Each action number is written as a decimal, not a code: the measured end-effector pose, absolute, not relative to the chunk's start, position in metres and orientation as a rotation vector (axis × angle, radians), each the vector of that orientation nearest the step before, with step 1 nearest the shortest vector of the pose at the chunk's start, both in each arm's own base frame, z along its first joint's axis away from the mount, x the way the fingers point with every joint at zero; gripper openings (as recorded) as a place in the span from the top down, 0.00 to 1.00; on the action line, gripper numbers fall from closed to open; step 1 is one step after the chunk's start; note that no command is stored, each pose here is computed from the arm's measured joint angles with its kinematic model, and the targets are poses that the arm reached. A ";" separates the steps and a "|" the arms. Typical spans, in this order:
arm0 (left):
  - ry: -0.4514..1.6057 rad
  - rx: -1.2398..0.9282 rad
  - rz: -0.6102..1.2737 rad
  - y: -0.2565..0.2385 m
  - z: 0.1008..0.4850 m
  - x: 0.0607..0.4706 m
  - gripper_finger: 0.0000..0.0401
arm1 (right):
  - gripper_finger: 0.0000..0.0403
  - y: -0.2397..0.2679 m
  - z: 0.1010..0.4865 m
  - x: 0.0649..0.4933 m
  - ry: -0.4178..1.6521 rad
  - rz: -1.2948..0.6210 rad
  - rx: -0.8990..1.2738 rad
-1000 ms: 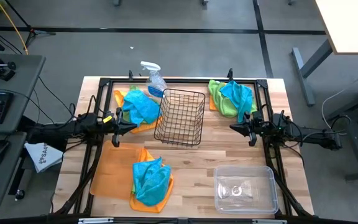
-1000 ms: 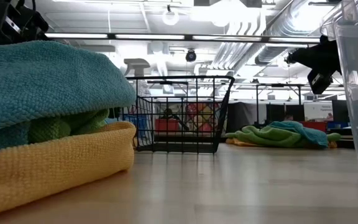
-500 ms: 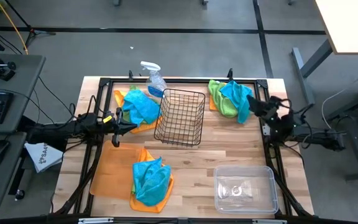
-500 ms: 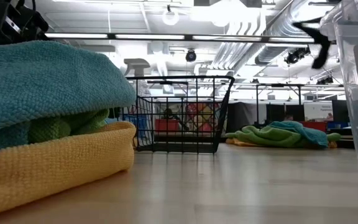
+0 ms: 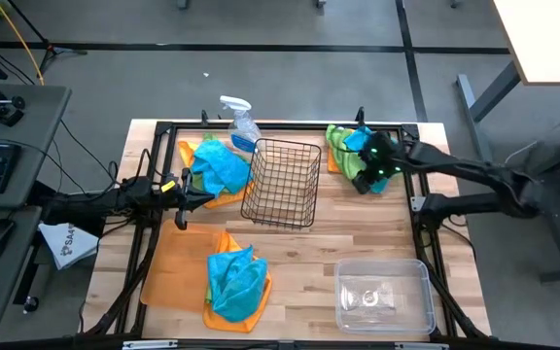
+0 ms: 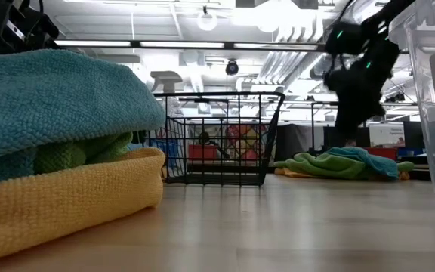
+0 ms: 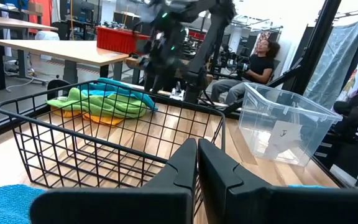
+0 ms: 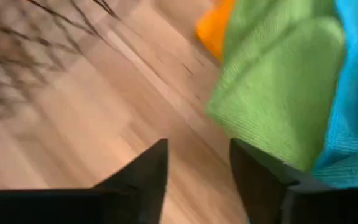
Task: Sort microfiber towel by color & place in baskets
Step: Put the top right green microfiber towel into the transparent bin
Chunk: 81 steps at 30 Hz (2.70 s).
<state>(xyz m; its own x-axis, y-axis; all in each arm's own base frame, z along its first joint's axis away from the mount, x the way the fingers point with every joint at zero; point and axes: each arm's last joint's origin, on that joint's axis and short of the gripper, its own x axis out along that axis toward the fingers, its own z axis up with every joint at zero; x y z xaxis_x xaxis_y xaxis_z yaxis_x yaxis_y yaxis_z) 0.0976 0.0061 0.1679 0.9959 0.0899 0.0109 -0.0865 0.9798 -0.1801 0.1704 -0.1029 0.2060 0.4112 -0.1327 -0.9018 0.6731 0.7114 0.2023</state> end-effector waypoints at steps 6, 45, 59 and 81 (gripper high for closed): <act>-0.019 -0.181 0.088 0.006 0.168 0.098 0.99 | 0.40 -0.122 0.189 0.201 1.170 -0.591 0.534; -0.019 -0.181 0.088 0.006 0.168 0.098 0.99 | 1.00 -0.087 0.425 0.152 0.823 -0.547 0.241; -0.019 -0.180 0.089 0.006 0.168 0.098 0.99 | 1.00 -0.019 0.477 0.105 0.402 0.173 0.691; -0.019 -0.180 0.089 0.006 0.168 0.098 0.99 | 1.00 0.101 0.465 0.146 0.849 0.476 1.020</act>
<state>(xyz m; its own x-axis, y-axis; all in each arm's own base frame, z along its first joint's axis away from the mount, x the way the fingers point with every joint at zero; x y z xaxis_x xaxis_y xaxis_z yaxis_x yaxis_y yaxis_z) 0.0976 0.0061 0.1680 0.9959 0.0899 0.0112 -0.0864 0.9799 -0.1801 0.1460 0.1006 0.4653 0.5999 0.6990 -0.3892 0.0322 0.4650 0.8847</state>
